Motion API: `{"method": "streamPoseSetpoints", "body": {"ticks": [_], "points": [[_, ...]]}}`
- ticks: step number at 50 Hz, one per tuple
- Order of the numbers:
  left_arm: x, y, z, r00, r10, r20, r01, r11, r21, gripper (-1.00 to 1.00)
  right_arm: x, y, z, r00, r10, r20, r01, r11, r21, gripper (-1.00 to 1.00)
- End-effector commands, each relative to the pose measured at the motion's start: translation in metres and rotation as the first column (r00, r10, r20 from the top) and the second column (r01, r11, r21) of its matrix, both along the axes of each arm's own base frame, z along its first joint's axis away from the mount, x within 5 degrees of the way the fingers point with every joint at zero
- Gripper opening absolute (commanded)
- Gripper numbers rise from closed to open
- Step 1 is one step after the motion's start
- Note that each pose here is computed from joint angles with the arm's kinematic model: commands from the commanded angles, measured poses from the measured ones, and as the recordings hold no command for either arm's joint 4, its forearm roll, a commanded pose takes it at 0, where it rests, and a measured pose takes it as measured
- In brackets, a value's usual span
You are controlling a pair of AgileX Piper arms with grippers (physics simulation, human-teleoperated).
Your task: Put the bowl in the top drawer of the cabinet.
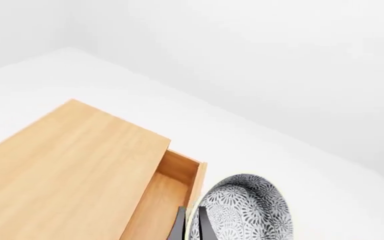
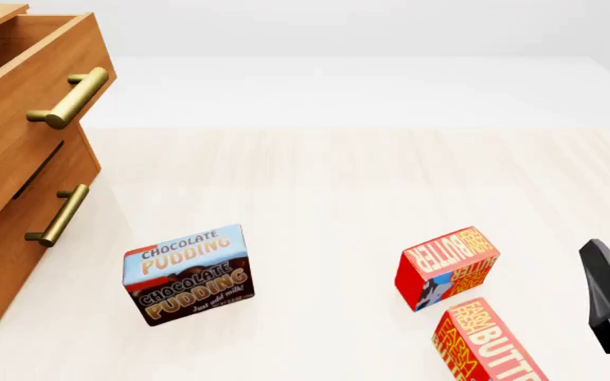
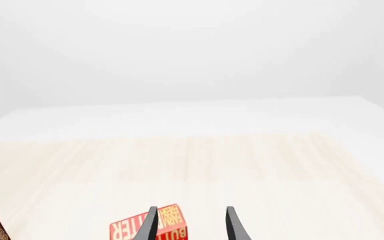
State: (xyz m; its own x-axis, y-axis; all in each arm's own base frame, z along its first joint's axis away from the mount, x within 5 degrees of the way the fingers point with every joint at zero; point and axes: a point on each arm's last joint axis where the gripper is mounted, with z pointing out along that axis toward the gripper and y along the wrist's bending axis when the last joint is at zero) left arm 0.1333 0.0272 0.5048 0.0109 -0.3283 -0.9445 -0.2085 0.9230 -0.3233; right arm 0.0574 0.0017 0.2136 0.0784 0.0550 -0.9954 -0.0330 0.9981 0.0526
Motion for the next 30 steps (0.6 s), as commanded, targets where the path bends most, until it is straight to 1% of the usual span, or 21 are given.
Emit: {"method": "streamPoseSetpoints", "body": {"ticks": [1,3,7,10,12,16,17,19,22,30], "points": [[0.017,0.014,-0.001,0.997,0.070,-0.011,-0.070,0.997,-0.033,-1.00,0.000,0.000,0.000,1.000,0.001,0.001,-0.001,1.000,0.000,1.00],[0.017,0.014,-0.001,0.997,0.070,-0.014,-0.071,0.997,-0.027,-1.00,0.000,0.000,0.000,1.000,0.000,0.002,0.000,1.000,-0.001,1.00],[0.018,0.016,-0.004,0.997,0.081,-0.020,-0.082,0.995,-0.051,-1.00,0.000,0.000,0.000,1.000,0.000,0.002,0.000,1.000,0.000,1.00],[0.024,0.022,-0.007,0.994,0.107,-0.028,-0.110,0.990,-0.086,-1.00,0.000,0.000,0.000,1.000,0.000,0.003,0.000,1.000,-0.001,1.00],[0.025,0.025,-0.006,0.992,0.124,-0.017,-0.125,0.987,-0.104,-1.00,0.000,0.000,0.000,1.000,-0.001,0.003,0.001,1.000,0.000,1.00],[0.026,0.027,-0.006,0.991,0.136,-0.010,-0.136,0.983,-0.120,-1.00,0.000,0.000,0.000,1.000,0.000,0.003,0.000,1.000,-0.002,1.00],[0.029,0.030,-0.009,0.989,0.148,-0.020,-0.149,0.979,-0.140,-1.00,0.000,0.000,0.000,1.000,0.000,0.004,0.000,1.000,-0.002,1.00],[0.028,0.031,-0.010,0.988,0.154,-0.014,-0.155,0.978,-0.140,-1.00,0.000,0.000,0.000,1.000,0.001,0.003,-0.001,1.000,-0.003,1.00],[0.030,0.034,-0.012,0.985,0.169,-0.013,-0.169,0.972,-0.162,-1.00,0.000,0.000,0.000,1.000,0.002,0.004,-0.002,1.000,-0.004,1.00],[0.032,0.038,-0.010,0.982,0.186,-0.013,-0.186,0.968,-0.169,-1.00,-0.001,0.000,0.000,1.000,0.003,0.005,-0.003,1.000,-0.005,1.00]]}}
